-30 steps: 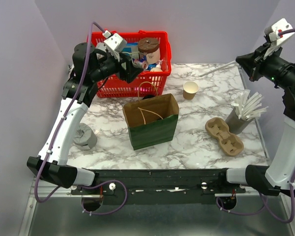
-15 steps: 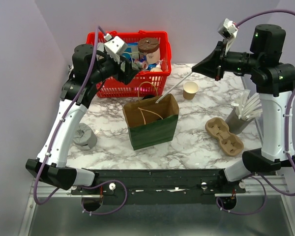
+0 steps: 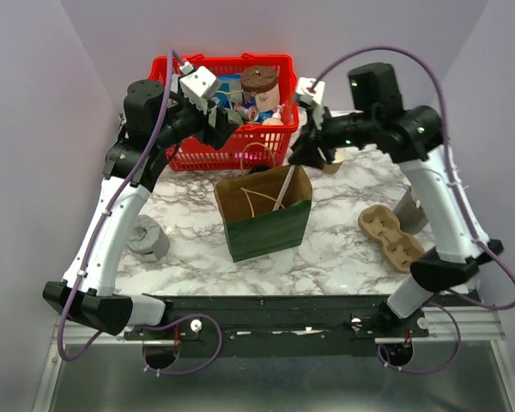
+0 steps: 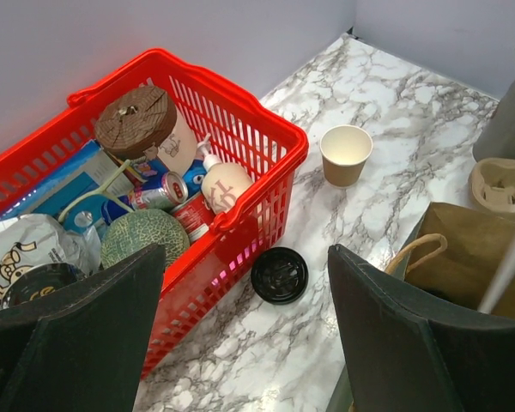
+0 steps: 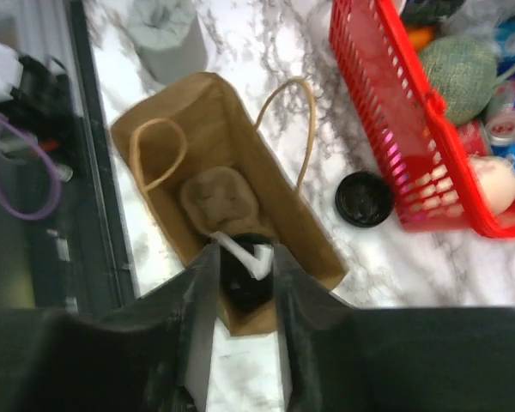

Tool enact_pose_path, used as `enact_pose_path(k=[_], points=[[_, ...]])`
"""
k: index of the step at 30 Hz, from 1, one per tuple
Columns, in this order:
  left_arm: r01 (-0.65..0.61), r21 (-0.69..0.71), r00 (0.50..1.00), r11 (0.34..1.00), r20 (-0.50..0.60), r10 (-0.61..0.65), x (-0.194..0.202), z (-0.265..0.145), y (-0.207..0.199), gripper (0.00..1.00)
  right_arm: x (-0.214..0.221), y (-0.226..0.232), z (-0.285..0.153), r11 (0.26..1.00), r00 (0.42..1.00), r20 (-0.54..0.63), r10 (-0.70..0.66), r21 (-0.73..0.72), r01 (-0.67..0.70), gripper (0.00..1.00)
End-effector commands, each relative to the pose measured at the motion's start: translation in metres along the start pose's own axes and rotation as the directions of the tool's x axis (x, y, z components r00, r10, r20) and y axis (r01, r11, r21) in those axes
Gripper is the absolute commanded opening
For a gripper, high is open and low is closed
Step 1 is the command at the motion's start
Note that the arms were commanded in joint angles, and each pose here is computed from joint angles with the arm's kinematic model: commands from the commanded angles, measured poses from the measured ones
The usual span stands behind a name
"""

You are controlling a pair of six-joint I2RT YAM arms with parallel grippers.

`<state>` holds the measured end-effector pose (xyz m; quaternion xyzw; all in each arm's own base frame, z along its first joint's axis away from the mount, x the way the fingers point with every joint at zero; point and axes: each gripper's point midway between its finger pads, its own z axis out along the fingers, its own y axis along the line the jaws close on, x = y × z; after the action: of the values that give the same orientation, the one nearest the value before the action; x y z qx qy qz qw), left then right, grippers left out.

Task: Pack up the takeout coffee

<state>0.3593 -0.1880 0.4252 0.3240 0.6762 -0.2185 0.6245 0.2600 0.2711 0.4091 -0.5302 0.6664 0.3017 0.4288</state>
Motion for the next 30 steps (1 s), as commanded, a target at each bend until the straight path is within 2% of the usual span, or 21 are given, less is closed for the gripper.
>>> enact_pose_path(k=[1,3,4,5,6,7,8,9,10,13,19,24,27,28,30], points=[[-0.018,-0.027,1.0,0.999,0.012,0.018,-0.003,-0.008,0.003,0.85,-0.043,-0.004,0.017,0.997,0.994,0.08,-0.075,-0.009,0.076,0.65],[-0.021,-0.03,1.0,0.999,0.015,0.022,-0.005,-0.01,0.003,0.85,-0.06,-0.004,0.01,0.998,0.989,0.134,-0.056,0.013,0.055,0.76],[-0.022,-0.034,1.0,0.999,0.012,0.022,-0.004,-0.01,0.003,0.85,-0.072,-0.01,0.005,0.995,0.98,0.178,-0.091,0.059,0.081,0.78],[-0.023,-0.039,1.0,0.999,0.014,0.023,-0.004,-0.012,0.004,0.85,-0.06,-0.015,0.011,0.995,0.985,0.153,-0.075,0.078,0.063,0.79],[-0.021,-0.043,1.0,0.999,0.01,0.022,-0.002,-0.012,0.004,0.85,-0.051,-0.029,0.01,0.985,0.989,0.132,-0.074,0.163,0.053,0.87],[-0.018,-0.053,1.0,0.998,0.006,0.019,0.0,-0.011,0.006,0.85,-0.075,-0.031,-0.018,0.959,0.964,0.218,-0.15,0.268,0.089,0.92],[-0.011,-0.062,1.0,0.998,0.006,0.011,0.0,-0.011,0.008,0.87,-0.05,-0.043,-0.006,0.95,0.979,0.171,-0.111,0.308,0.054,0.97],[-0.004,-0.075,1.0,0.997,0.002,0.004,0.002,-0.011,0.01,0.88,-0.048,-0.058,-0.018,0.909,0.981,0.161,-0.113,0.416,0.036,1.0],[0.001,-0.088,1.0,0.996,0.004,-0.001,0.001,-0.011,0.013,0.9,-0.054,-0.063,-0.032,0.88,0.975,0.184,-0.127,0.475,0.025,1.0],[0.028,-0.133,1.0,0.991,0.004,-0.028,0.0,-0.011,0.024,0.99,-0.044,-0.085,-0.047,0.794,0.984,0.171,-0.05,0.604,-0.065,1.0],[0.04,-0.195,0.999,0.98,-0.01,-0.043,0.005,-0.014,0.037,0.99,-0.026,-0.124,-0.069,0.584,0.977,0.183,0.11,0.783,-0.212,1.0],[0.045,-0.247,0.999,0.968,-0.006,-0.048,0.002,-0.02,0.05,0.99,-0.026,-0.136,-0.081,0.501,0.978,0.188,0.093,0.84,-0.209,1.0],[0.045,-0.324,0.999,0.945,-0.003,-0.049,-0.002,-0.024,0.066,0.99,-0.027,-0.155,-0.093,0.395,0.982,0.183,0.035,0.9,-0.182,1.0],[0.039,-0.371,0.999,0.928,-0.006,-0.044,-0.003,-0.028,0.075,0.99,-0.03,-0.166,-0.104,0.334,0.979,0.203,0.018,0.922,-0.197,1.0],[0.005,-0.41,1.0,0.912,-0.008,-0.009,-0.009,-0.033,0.084,0.99,-0.032,-0.176,-0.116,0.286,0.975,0.224,0.012,0.933,-0.218,1.0]])
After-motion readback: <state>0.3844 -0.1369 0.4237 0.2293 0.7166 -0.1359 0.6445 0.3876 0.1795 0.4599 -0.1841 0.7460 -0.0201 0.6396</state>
